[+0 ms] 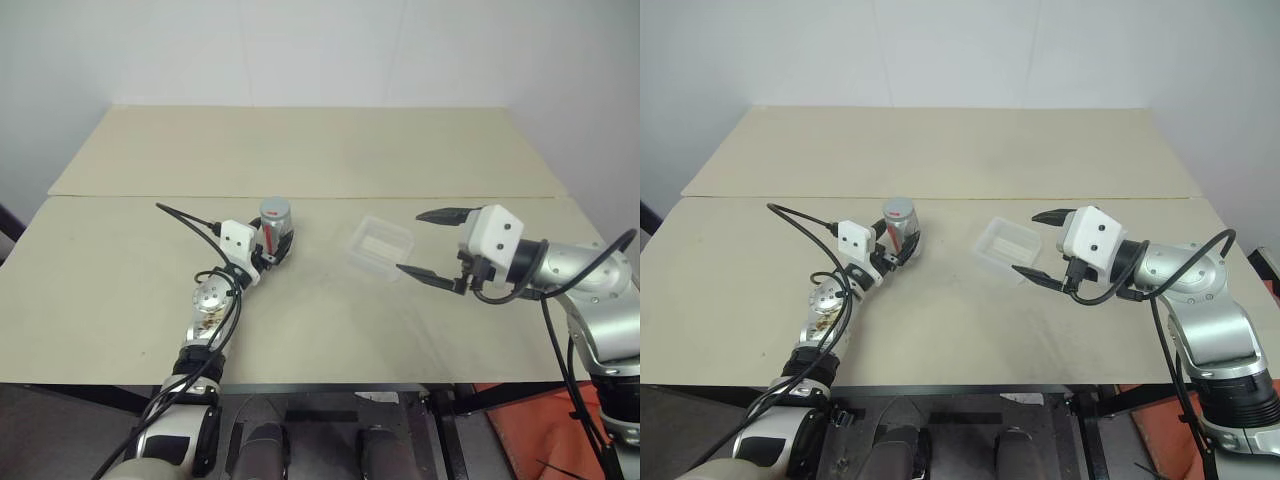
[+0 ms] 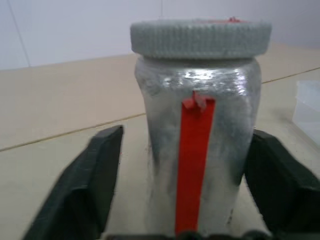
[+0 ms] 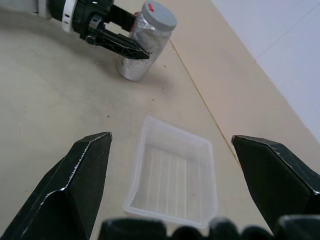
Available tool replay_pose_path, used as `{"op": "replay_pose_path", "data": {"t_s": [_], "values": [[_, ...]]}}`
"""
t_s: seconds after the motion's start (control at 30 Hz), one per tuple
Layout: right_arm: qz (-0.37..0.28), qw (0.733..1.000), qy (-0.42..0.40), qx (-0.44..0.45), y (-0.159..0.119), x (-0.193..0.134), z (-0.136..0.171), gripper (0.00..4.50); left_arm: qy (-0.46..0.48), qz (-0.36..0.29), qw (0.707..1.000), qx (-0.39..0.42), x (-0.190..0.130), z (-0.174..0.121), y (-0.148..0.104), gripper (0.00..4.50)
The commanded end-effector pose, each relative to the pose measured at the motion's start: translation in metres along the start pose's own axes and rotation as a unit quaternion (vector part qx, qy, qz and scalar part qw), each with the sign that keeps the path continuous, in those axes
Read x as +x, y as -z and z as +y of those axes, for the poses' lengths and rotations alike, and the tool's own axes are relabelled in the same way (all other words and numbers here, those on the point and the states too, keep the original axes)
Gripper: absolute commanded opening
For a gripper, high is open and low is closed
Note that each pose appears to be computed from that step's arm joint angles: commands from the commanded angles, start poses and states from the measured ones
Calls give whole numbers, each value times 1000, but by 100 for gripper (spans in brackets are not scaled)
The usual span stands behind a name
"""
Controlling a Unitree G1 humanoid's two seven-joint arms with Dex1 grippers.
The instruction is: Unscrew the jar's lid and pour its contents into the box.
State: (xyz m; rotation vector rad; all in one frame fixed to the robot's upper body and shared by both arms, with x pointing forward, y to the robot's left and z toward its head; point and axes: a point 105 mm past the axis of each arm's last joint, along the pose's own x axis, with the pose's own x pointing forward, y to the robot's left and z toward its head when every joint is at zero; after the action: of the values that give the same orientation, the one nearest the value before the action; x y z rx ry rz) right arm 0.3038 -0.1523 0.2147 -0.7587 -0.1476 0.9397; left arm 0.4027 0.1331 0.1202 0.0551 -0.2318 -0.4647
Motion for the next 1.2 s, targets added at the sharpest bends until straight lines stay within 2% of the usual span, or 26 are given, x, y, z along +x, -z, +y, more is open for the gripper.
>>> {"op": "replay_pose_path", "data": {"t_s": [0.03, 0.07, 0.1, 0.27, 0.4, 0.6, 0.83, 1.0, 1.2], "values": [[-18, 999, 31, -27, -13, -6, -13, 450, -5, -31, 1000, 0, 3, 3, -14, 223], [-18, 999, 33, -29, -13, -6, -14, 450, -5, -30, 1000, -1, 2, 3, -13, 193], [-18, 999, 34, -29, -13, -5, -14, 450, -5, -29, 1000, -1, 2, 3, -12, 188], [-20, 999, 34, -29, -14, -3, -14, 450, -2, -36, 999, -3, 1, 0, -14, 188], [-47, 998, 30, -9, -24, 3, -11, 450, 16, -54, 998, 6, 0, -8, -26, 188], [-131, 985, 51, 98, -49, 29, 1, 450, 64, -72, 995, 9, -12, -36, -45, 188], [-182, 962, 75, 191, -70, 60, 17, 450, 144, -73, 987, 16, -32, -74, -59, 188], [-196, 960, 51, 193, -78, 69, 30, 450, 168, -65, 984, 10, -36, -89, -60, 188], [-213, 956, 46, 195, -83, 73, 33, 450, 161, -70, 984, 1, -34, -89, -65, 188]]}}
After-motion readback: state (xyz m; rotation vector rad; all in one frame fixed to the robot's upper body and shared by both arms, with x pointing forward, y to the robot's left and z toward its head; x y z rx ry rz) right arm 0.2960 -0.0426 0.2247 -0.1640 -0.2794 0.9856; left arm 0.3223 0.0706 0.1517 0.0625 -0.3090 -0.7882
